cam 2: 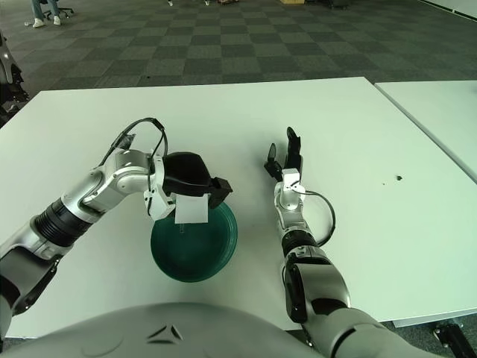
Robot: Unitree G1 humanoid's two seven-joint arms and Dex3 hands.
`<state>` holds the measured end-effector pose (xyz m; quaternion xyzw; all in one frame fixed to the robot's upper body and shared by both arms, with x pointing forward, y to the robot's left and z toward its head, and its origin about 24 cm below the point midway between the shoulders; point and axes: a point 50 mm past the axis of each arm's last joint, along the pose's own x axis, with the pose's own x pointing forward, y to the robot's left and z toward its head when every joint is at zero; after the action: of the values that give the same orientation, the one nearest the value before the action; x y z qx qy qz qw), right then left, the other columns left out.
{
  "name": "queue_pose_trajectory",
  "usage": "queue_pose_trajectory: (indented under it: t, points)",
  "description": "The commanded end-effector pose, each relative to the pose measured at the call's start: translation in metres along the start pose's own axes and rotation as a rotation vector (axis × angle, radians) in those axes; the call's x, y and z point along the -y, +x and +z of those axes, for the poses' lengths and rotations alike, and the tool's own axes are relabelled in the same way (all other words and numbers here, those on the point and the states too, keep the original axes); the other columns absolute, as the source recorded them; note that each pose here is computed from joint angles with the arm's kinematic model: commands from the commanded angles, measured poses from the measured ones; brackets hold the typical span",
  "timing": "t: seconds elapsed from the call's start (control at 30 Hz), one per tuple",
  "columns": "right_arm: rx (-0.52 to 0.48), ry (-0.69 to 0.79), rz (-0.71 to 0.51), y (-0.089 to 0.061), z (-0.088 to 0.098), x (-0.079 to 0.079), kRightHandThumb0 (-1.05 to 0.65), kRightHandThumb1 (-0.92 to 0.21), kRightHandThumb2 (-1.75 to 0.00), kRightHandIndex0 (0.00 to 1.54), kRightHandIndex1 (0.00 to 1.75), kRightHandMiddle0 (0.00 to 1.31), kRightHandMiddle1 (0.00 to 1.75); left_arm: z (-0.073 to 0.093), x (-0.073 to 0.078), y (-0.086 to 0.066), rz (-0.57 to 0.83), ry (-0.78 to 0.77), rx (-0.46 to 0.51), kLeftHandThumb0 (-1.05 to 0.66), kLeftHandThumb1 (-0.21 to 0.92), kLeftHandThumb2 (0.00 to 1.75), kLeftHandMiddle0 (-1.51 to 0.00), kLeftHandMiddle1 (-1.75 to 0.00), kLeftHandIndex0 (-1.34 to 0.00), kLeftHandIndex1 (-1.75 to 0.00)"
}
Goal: Put the charger into the plate.
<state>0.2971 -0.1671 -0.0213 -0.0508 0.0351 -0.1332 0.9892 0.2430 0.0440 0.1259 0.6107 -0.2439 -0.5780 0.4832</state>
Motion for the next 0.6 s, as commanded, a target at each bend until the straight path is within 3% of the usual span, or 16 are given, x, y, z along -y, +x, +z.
queue_pose_trajectory:
  t: [0.0, 0.07, 0.17, 0.23, 0.37, 0.57]
  points:
    - [-0.368, 0.002, 0.024, -0.0631, -0.0732, -0.0114, -0.93, -0.92, -0.88, 0.0, 0.0, 0.0, 0.26, -0.0023, -0.0018, -0.0007, -0.09, 0.0, -0.011, -0.41, 0.58, 0.88, -1.05, -1.75, -0.49, -1.62]
    - [-0.368, 0.003, 0.026, -0.063, -0.073, -0.0123, -0.93, -0.92, -0.88, 0.0, 0.0, 0.0, 0.27, -0.0019, -0.0014, -0.0005, -0.122, -0.003, -0.02, -0.4, 0.67, 0.78, -0.97, -1.75, -0.42, -1.65]
    - [-0.368, -0.005, 0.028, -0.0624, -0.0725, -0.0133, -0.93, -0.92, -0.88, 0.0, 0.0, 0.0, 0.29, -0.0016, -0.0009, -0.0003, -0.162, 0.004, -0.044, -0.72, 0.84, 0.56, -0.78, -1.75, -0.22, -1.5]
    - [-0.37, -0.014, 0.033, -0.0615, -0.0723, -0.0134, -0.92, -0.92, -0.88, 0.0, 0.0, 0.0, 0.29, -0.0009, 0.0001, 0.0002, -0.183, 0.012, -0.058, -0.82, 0.88, 0.52, -0.66, -1.75, -0.13, -1.44]
    - [-0.375, -0.019, 0.039, -0.0599, -0.0726, -0.0118, -0.91, -0.92, -0.87, 0.0, 0.0, 0.0, 0.3, 0.0002, 0.002, 0.0017, -0.2, 0.032, -0.069, -0.91, 0.91, 0.5, -0.43, -1.75, -0.03, -1.36]
    - [-0.37, -0.045, 0.063, -0.0603, -0.0738, -0.0096, -0.9, -0.92, -0.86, 0.0, 0.0, 0.0, 0.32, 0.0017, 0.0051, 0.0005, -0.235, 0.044, -0.072, -0.94, 0.92, 0.49, -0.22, -1.72, 0.0, -1.2]
